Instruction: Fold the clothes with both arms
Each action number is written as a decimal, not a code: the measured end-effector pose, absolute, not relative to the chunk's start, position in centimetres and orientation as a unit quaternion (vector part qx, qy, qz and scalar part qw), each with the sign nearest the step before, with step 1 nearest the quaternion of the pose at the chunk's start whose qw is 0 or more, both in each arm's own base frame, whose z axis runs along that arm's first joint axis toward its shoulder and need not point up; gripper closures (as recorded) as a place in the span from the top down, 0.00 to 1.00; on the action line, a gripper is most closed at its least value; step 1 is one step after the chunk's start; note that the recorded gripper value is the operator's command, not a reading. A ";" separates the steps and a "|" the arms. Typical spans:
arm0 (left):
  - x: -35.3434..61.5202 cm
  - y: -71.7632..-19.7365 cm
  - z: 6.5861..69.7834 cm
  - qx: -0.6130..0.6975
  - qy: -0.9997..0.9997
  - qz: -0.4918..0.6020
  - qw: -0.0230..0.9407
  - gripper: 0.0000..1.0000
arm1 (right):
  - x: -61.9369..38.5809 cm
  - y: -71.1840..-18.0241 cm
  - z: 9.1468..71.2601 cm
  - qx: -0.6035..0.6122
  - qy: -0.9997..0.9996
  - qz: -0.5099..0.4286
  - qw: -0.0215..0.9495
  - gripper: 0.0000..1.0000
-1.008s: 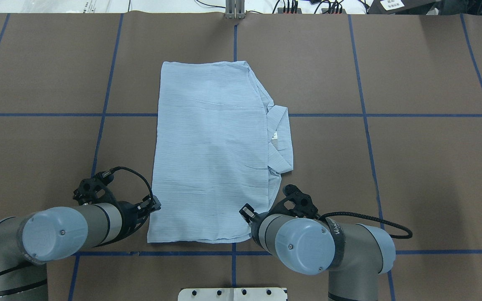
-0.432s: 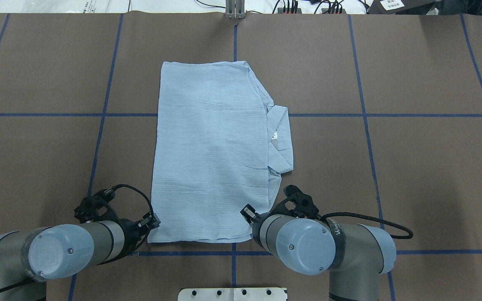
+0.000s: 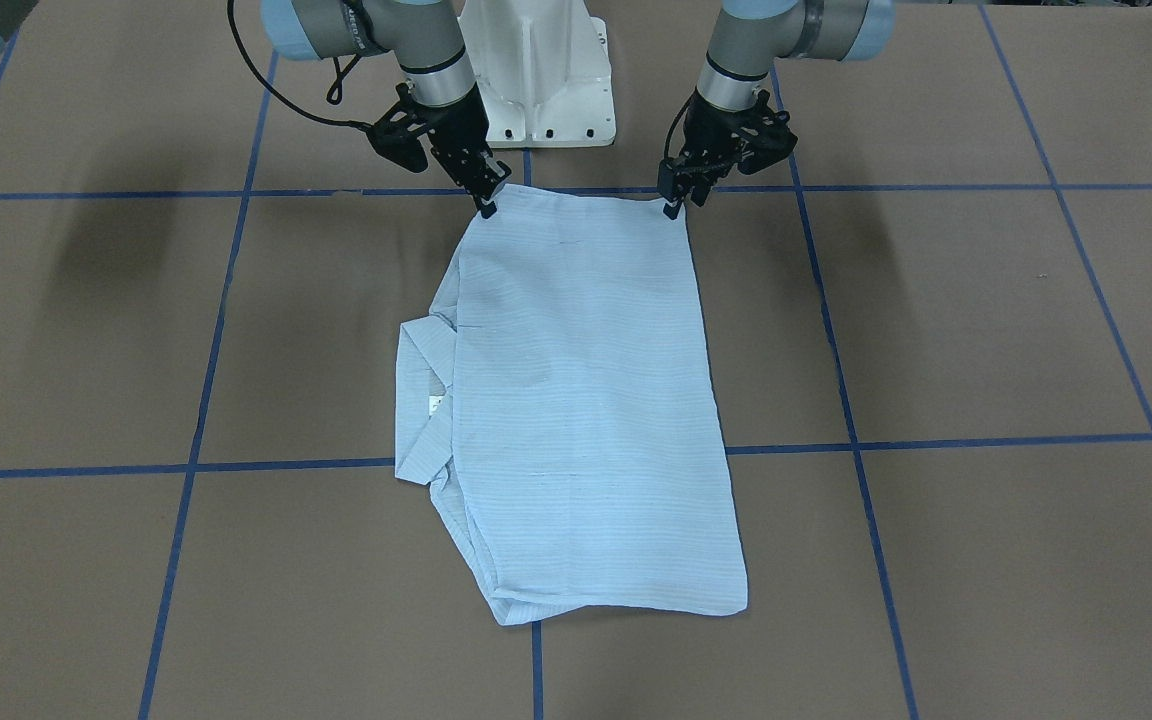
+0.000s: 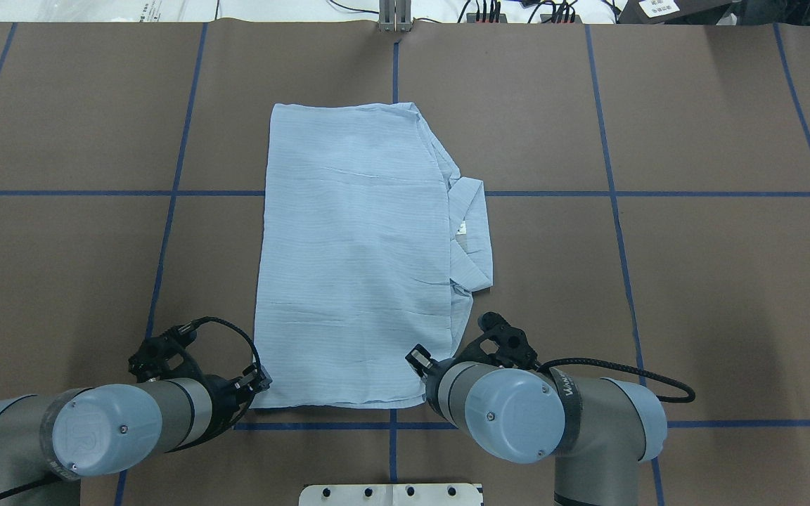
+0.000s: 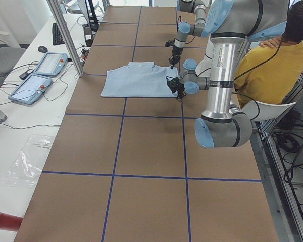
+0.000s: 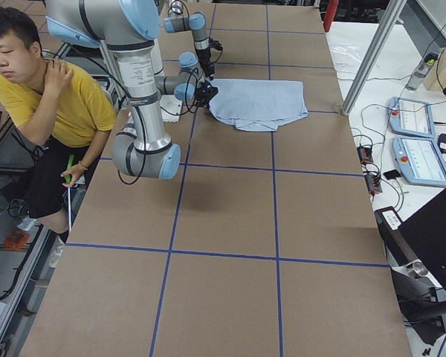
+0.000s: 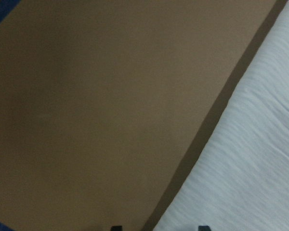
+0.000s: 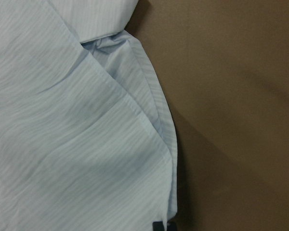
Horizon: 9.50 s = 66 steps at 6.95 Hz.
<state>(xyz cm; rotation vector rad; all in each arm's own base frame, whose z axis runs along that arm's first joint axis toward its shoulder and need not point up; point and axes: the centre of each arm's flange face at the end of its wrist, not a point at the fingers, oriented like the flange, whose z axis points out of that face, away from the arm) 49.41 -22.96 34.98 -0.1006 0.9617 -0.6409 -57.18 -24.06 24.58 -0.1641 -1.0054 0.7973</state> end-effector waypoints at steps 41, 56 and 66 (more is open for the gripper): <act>46.1 -64.2 35.8 0.188 0.517 -0.257 0.794 0.00 | -58.9 -65.9 24.6 0.003 -0.476 0.421 0.772 0.00; 19.3 -72.3 49.9 0.271 0.413 -0.040 0.869 0.51 | -30.6 -73.5 41.8 0.073 -0.369 0.156 0.914 1.00; -1.2 -53.1 49.3 0.205 0.399 0.086 0.889 1.00 | 3.2 -58.1 54.6 0.034 -0.376 -0.002 0.926 1.00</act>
